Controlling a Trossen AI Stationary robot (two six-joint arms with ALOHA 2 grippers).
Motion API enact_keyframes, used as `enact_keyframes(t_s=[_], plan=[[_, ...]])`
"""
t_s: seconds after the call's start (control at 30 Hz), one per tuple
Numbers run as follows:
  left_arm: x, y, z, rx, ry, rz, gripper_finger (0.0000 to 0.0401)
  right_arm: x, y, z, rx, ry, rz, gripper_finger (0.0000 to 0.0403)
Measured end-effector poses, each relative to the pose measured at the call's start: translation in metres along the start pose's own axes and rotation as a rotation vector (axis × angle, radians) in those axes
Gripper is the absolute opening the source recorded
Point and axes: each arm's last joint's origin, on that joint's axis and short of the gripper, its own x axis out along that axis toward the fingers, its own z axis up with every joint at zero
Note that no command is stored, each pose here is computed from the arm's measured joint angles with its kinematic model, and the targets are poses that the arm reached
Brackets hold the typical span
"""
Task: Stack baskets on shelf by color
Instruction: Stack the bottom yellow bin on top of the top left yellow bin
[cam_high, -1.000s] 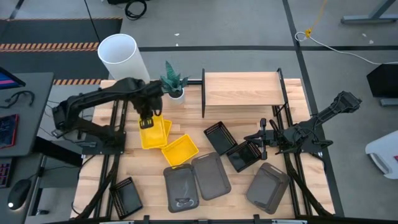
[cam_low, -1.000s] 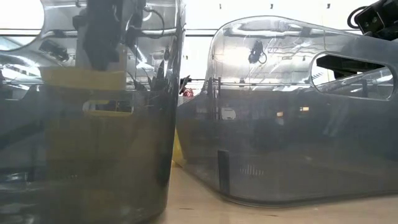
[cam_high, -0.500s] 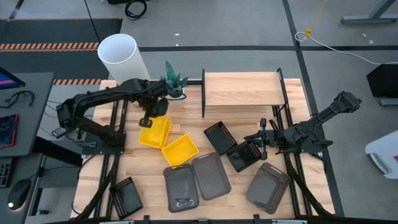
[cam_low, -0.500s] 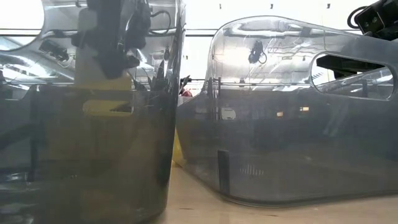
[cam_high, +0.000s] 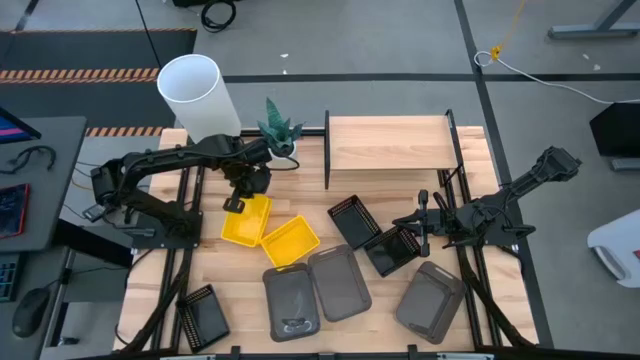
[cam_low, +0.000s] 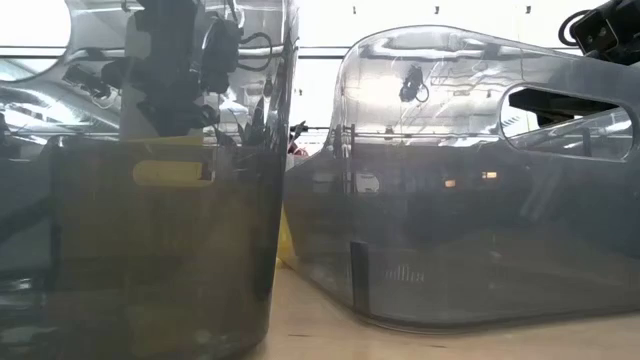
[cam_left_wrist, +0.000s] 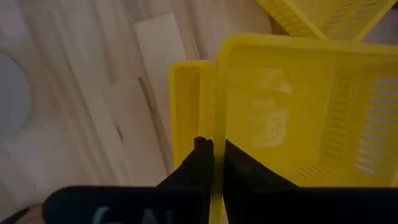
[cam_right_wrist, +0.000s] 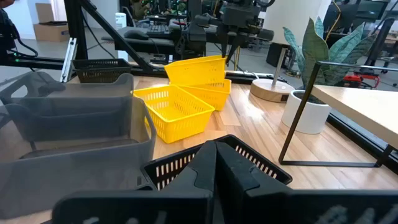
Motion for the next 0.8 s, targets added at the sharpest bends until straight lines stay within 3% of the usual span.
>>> enact_keyframes(t_s=[0.17,0.43,0.63,0.8], plan=[[0.002,-0.006,0.006,0.014,0.002,0.005,0.0049,0.0,0.0,0.0,0.0,0.0,0.0,0.0014],[0.002,-0.009,0.007,-0.16,0.007,-0.002,0.0155,0.0,0.0,0.0,0.0,0.0,0.0,0.0014],[0.002,-0.009,0.007,-0.097,0.043,0.061,0.0231,0.0,0.0,0.0,0.0,0.0,0.0,0.0014],[-0.003,-0.009,0.013,-0.059,0.075,0.173,0.0244,0.0,0.0,0.0,0.0,0.0,0.0,0.0014]])
